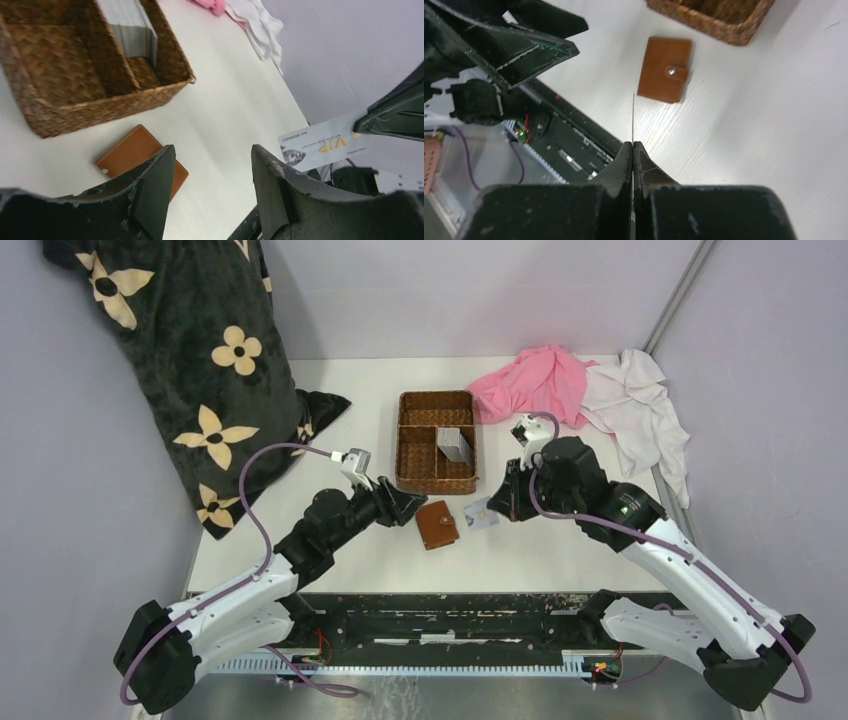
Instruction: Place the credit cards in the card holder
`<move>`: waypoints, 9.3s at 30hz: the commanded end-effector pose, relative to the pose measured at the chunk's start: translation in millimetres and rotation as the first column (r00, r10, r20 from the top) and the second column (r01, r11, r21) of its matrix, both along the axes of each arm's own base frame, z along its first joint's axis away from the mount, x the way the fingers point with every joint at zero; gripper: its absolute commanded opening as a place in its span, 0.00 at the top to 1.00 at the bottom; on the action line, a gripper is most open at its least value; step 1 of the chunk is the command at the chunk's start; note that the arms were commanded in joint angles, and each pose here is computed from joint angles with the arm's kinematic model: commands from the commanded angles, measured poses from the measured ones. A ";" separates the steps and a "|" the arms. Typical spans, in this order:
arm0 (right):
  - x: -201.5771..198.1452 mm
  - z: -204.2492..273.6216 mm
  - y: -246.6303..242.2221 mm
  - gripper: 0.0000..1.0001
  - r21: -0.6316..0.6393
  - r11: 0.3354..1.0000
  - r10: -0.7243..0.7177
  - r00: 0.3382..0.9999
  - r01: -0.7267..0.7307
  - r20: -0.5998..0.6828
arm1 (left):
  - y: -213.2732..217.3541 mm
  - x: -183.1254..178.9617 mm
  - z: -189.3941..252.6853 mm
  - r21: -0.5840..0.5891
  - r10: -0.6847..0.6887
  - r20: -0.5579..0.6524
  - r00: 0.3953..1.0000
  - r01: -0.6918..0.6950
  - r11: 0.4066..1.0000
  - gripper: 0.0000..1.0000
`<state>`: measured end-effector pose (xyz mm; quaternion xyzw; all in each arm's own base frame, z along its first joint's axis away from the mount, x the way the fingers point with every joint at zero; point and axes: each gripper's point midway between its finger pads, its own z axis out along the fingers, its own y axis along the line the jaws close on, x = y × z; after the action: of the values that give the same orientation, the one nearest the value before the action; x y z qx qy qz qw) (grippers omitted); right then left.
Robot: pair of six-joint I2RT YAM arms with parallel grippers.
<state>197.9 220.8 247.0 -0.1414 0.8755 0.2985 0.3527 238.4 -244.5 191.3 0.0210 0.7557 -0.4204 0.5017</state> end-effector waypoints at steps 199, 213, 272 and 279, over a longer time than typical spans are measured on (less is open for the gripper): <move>88.3 -154.2 49.5 0.99 -0.290 0.953 -0.093 0.996 0.088 -0.005 | -9.5 -14.5 -151.9 -0.409 0.050 -0.531 0.846 -0.308 0.859 0.58; 93.7 -176.3 49.4 0.99 -0.047 0.993 -0.112 0.978 0.106 -0.175 | -10.6 -16.1 -159.0 -0.393 0.047 -0.543 0.839 -0.303 0.868 0.59; 85.5 -157.1 75.7 0.99 0.249 0.962 -0.047 0.966 0.112 -0.254 | 27.2 -19.5 -173.9 -0.312 0.171 -0.574 0.801 -0.407 0.858 0.60; 85.4 -156.5 84.2 0.99 0.233 0.968 -0.036 0.970 0.094 -0.241 | 37.6 -23.3 -167.4 -0.312 0.195 -0.560 0.805 -0.423 0.851 0.54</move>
<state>269.2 292.5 72.4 -0.0191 0.8855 0.3956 0.2431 224.6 -242.8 17.4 -0.3173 0.7550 -0.4948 0.2909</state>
